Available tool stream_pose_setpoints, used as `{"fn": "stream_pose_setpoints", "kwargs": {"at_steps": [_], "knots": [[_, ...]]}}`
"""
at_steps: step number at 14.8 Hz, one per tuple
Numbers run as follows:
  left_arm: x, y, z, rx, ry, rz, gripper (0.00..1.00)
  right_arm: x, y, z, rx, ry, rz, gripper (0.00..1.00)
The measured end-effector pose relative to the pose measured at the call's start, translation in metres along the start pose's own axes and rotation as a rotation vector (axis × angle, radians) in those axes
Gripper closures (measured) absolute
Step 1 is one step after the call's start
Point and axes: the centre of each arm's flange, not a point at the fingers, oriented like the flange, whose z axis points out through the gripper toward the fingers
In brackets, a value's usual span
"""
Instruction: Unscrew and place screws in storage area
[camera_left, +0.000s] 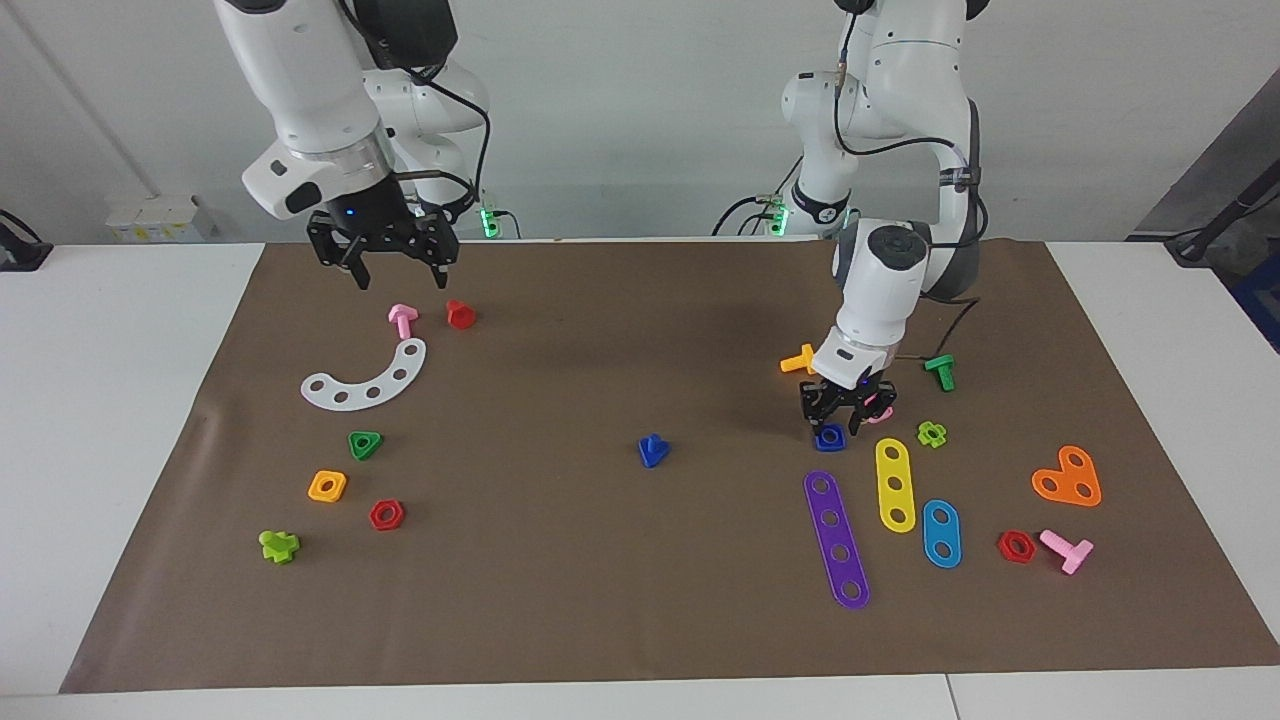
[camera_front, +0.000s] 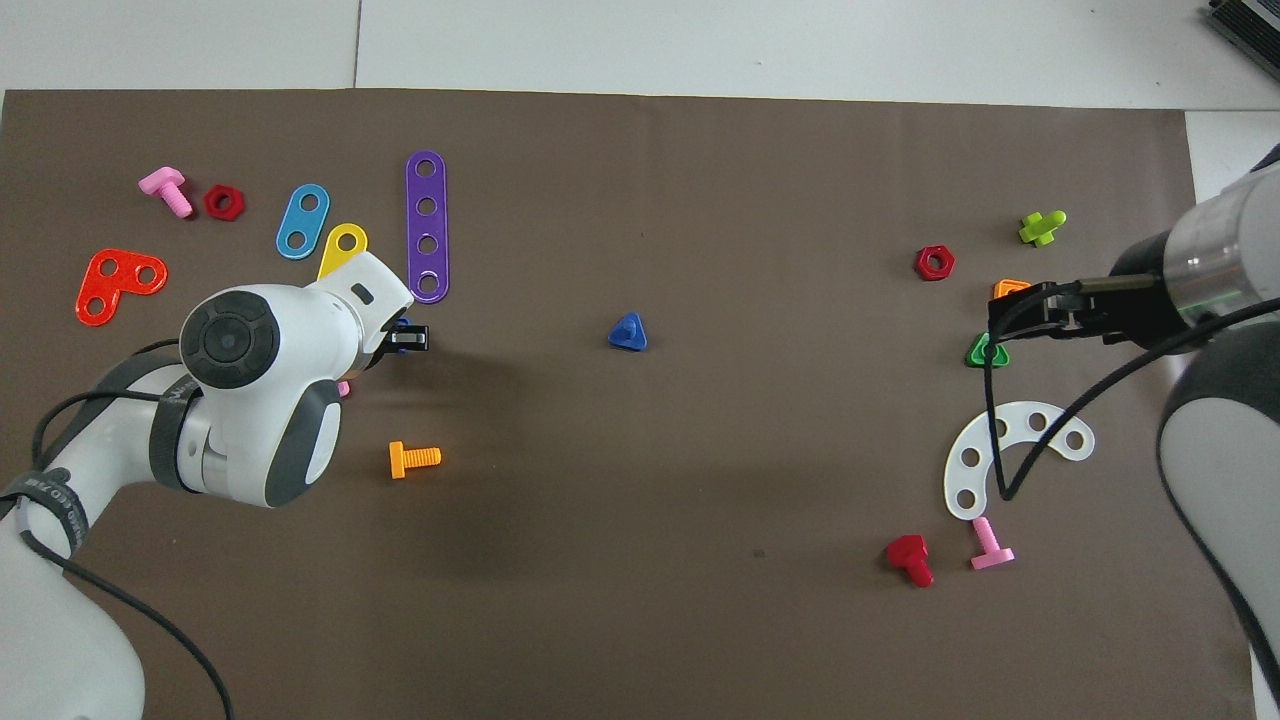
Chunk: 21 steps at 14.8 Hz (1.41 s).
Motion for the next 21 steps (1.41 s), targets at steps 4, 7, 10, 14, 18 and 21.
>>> {"fn": "stream_pose_setpoints", "kwargs": {"at_steps": [4,7,10,14,18,21], "knots": [[0.010,-0.001,-0.014,0.004,-0.002,-0.005,0.00,0.002,-0.101,0.047,0.017,0.010,0.009,0.00],[0.041,-0.010,-0.061,0.022,-0.033,0.007,0.00,-0.002,-0.165,0.096,0.012,0.018,-0.027,0.00],[0.071,-0.041,-0.129,0.041,-0.057,0.051,0.00,0.005,-0.193,0.132,0.032,0.043,-0.057,0.00],[0.089,-0.093,-0.206,0.039,-0.047,0.045,0.00,0.024,-0.210,0.187,0.022,0.097,-0.089,0.00],[0.073,-0.134,-0.271,-0.001,-0.056,0.038,0.00,0.020,-0.260,0.241,-0.014,0.118,-0.135,0.00],[0.062,-0.132,-0.317,-0.007,-0.093,0.043,0.00,0.018,-0.278,0.262,-0.022,0.141,-0.131,0.00]]}}
